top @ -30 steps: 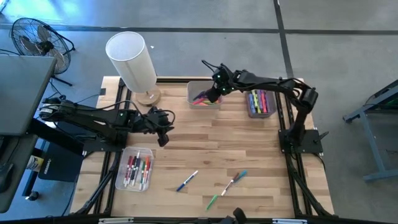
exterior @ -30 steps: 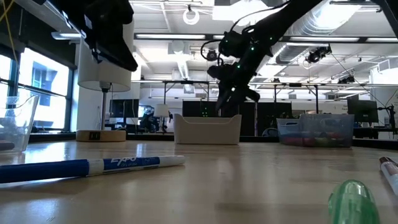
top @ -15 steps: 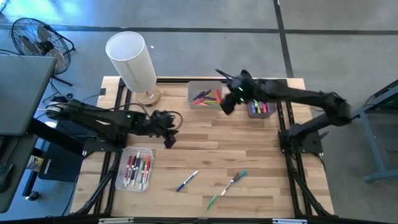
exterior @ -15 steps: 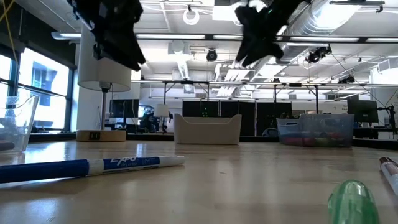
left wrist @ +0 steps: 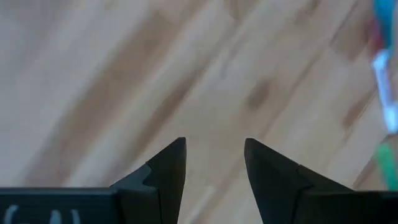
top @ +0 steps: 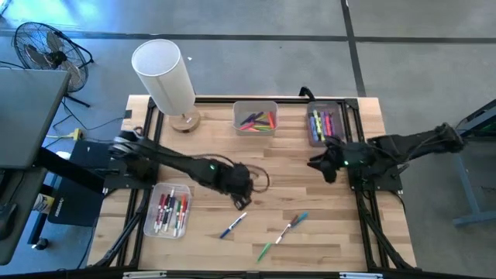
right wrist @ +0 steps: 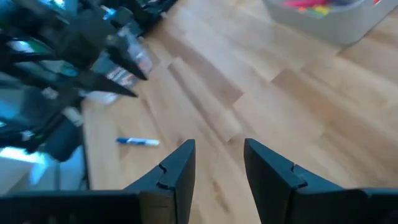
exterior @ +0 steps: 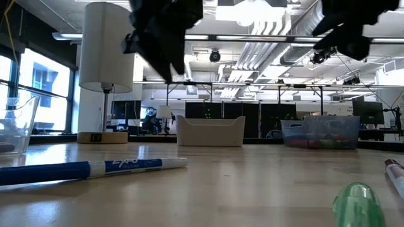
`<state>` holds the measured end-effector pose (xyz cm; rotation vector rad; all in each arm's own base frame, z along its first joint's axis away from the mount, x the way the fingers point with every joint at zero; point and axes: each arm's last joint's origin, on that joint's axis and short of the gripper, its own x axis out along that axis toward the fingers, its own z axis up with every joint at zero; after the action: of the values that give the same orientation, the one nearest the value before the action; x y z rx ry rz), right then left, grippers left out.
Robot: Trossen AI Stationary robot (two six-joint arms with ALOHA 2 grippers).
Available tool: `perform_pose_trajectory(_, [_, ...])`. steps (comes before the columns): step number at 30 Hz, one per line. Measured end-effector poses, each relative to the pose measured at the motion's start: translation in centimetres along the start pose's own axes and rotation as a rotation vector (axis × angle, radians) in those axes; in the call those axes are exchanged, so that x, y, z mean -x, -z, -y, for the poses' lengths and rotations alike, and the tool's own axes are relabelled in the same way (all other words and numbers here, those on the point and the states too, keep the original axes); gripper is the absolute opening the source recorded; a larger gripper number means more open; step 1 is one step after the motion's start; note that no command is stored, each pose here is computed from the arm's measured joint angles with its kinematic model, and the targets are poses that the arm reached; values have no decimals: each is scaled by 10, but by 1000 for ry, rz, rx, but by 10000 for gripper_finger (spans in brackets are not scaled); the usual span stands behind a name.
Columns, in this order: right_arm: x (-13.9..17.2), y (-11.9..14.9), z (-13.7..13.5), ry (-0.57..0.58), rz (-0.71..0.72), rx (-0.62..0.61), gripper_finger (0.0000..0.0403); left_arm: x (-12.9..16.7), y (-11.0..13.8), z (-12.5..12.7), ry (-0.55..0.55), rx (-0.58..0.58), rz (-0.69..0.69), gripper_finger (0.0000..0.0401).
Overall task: Pick & Place Markers
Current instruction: Put the light blue marker pen into the transparent bin
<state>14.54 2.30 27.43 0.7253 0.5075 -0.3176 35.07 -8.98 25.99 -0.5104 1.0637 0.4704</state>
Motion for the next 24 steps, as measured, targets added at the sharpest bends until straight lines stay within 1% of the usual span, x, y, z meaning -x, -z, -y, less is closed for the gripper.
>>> perform_pose_trajectory(2, [4,9,2,-32,-4,-11,126,-11,9,12,-6,-21,-66,159])
perform_pose_trajectory(4, [6,17,4,-50,-18,-2,126,-21,12,28,46,-4,-78,159])
perform_pose_trajectory(7, [7,21,2,-71,-25,16,126,-33,27,36,24,14,-155,159])
perform_pose_trajectory(9, [8,22,0,-77,-29,26,126,-43,31,44,57,38,-173,159])
perform_pose_trajectory(12, [8,22,0,-77,-27,31,126,-51,43,46,19,27,-220,159])
perform_pose_trajectory(14, [8,22,0,-77,-27,33,126,-54,45,52,46,24,-217,159])
perform_pose_trajectory(17, [8,22,0,-79,-30,33,126,-63,56,55,26,8,-262,159])
perform_pose_trajectory(20, [8,22,0,-83,-35,33,126,-73,62,60,45,17,-282,159])
perform_pose_trajectory(22, [8,22,0,-83,-36,33,126,-73,66,61,37,17,-293,159])
perform_pose_trajectory(24, [8,22,0,-84,-36,33,126,-72,69,65,53,29,-285,159])
